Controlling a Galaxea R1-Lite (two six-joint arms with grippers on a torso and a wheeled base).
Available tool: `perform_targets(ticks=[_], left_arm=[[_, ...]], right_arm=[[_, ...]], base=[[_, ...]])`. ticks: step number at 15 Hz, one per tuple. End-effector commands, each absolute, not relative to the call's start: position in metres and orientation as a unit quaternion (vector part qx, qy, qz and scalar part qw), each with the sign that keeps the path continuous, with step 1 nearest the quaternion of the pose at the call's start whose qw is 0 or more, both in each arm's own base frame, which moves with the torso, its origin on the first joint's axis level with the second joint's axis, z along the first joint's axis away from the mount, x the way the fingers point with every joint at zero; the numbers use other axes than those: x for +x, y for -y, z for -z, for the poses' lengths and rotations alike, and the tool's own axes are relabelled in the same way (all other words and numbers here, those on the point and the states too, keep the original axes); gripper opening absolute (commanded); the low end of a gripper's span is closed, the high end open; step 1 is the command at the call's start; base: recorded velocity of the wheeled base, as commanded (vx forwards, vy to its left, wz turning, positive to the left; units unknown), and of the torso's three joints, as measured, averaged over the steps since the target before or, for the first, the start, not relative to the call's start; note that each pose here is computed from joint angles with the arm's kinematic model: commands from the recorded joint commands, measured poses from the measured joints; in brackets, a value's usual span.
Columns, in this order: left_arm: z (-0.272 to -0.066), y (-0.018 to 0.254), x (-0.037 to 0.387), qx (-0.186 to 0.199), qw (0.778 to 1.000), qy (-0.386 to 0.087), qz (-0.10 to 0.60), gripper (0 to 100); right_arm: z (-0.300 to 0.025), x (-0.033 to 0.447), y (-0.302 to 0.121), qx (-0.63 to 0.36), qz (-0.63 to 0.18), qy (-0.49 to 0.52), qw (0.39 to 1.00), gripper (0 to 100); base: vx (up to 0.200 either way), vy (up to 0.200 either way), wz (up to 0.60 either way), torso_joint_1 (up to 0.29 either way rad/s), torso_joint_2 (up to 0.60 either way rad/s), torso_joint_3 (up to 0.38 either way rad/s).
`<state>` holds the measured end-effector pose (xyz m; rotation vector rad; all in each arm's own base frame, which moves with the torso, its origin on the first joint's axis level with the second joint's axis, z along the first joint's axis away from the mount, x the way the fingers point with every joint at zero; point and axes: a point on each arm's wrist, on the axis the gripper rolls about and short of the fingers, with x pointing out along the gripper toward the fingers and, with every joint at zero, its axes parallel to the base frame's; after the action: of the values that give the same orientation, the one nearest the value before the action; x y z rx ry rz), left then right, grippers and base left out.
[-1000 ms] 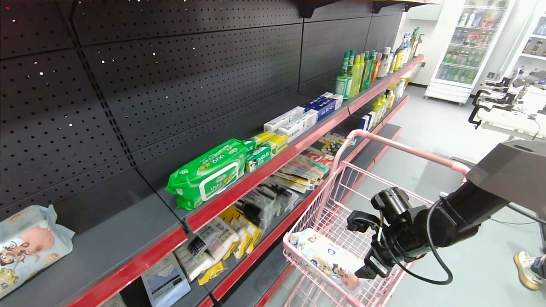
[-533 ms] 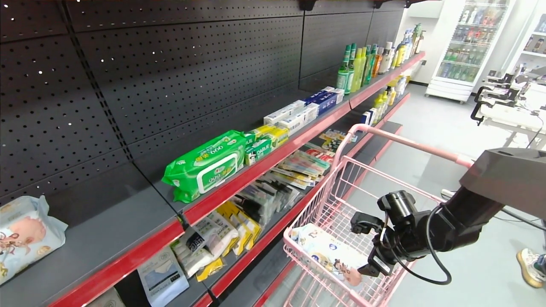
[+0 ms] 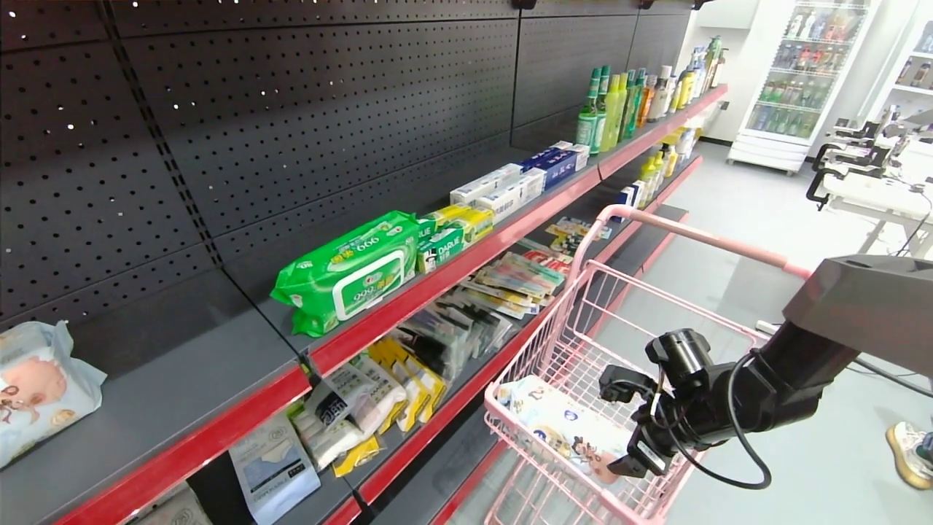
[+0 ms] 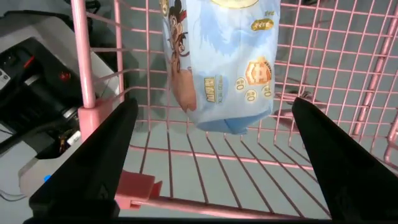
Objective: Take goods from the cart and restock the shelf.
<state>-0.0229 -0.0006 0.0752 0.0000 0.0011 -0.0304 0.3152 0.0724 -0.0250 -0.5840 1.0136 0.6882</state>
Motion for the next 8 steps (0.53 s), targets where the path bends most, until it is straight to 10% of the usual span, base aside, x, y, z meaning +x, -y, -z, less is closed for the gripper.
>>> perform_targets(ticks=[1,8], left_arm=[[-0.075,0.001,-0.023,0.0,1.0,-0.001,0.016,100],[-0.075,0.001,-0.023,0.001,1.0,0.0,0.015,100]], right_arm=[[0.025,0.315,-0.073,-0.271,-0.32,-0.467,0.778,100],[0.041,0.326,-0.063,-0.26,-0.311,-0.48,0.778,100]], base=[[0.0,0.0,0.0,-0.046,0.13,0.061],[0.0,0.0,0.0,-0.004,0.01,0.005]])
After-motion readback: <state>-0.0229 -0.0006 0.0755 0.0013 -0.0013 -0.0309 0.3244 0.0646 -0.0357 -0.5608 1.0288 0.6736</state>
